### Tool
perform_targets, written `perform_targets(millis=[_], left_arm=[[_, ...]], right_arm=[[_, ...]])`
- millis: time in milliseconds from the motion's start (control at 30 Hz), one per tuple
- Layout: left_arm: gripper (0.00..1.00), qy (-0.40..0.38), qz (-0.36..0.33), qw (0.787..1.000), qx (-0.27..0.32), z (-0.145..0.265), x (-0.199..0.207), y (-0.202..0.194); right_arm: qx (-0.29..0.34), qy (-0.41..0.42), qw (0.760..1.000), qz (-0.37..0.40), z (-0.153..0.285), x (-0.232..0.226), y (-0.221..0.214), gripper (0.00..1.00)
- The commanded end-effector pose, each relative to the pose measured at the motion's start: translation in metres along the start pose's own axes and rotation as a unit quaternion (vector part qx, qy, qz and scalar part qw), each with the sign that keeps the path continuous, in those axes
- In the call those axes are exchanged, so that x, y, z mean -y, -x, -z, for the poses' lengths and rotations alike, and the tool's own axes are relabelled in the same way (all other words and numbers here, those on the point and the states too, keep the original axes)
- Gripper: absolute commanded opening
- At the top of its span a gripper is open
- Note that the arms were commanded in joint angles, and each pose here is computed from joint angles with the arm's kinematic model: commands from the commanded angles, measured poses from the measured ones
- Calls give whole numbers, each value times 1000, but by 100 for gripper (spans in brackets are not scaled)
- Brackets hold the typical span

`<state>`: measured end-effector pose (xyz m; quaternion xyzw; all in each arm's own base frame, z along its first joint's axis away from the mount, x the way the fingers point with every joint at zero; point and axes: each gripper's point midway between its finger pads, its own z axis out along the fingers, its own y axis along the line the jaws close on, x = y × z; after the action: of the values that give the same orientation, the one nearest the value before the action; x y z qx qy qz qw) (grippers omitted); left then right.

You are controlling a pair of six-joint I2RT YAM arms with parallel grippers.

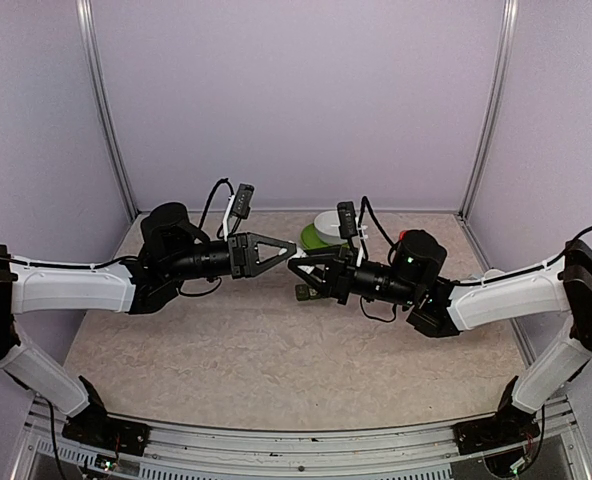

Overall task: Sort the pills into containers
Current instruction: Pass from the right arm to the left

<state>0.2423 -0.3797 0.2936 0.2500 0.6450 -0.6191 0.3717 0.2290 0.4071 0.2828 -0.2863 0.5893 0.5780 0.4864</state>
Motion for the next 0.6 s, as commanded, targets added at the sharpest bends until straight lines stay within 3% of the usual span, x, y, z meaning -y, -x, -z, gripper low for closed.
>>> perform_targets(millis=[0, 33, 167, 267, 433, 567], left_arm=[[24, -23, -26, 999, 21, 5, 17, 13], [24, -20, -26, 999, 24, 6, 16, 14], [25, 22, -21, 999, 36, 16, -2, 22], [26, 80, -20, 995, 48, 29, -25, 29], [28, 183, -21, 981, 53, 49, -67, 33], [29, 291, -25, 955, 46, 70, -110, 32]], right_arm=[[-14, -18, 1000, -3, -1, 12, -12, 27], [-16, -20, 1000, -1, -1, 13, -13, 32], [-25, -49, 998, 14, 3, 23, -14, 69], [-32, -80, 996, 22, 15, 35, -11, 87], [-35, -132, 989, 50, 37, 54, -1, 100], [-39, -182, 980, 75, 54, 66, 7, 100]])
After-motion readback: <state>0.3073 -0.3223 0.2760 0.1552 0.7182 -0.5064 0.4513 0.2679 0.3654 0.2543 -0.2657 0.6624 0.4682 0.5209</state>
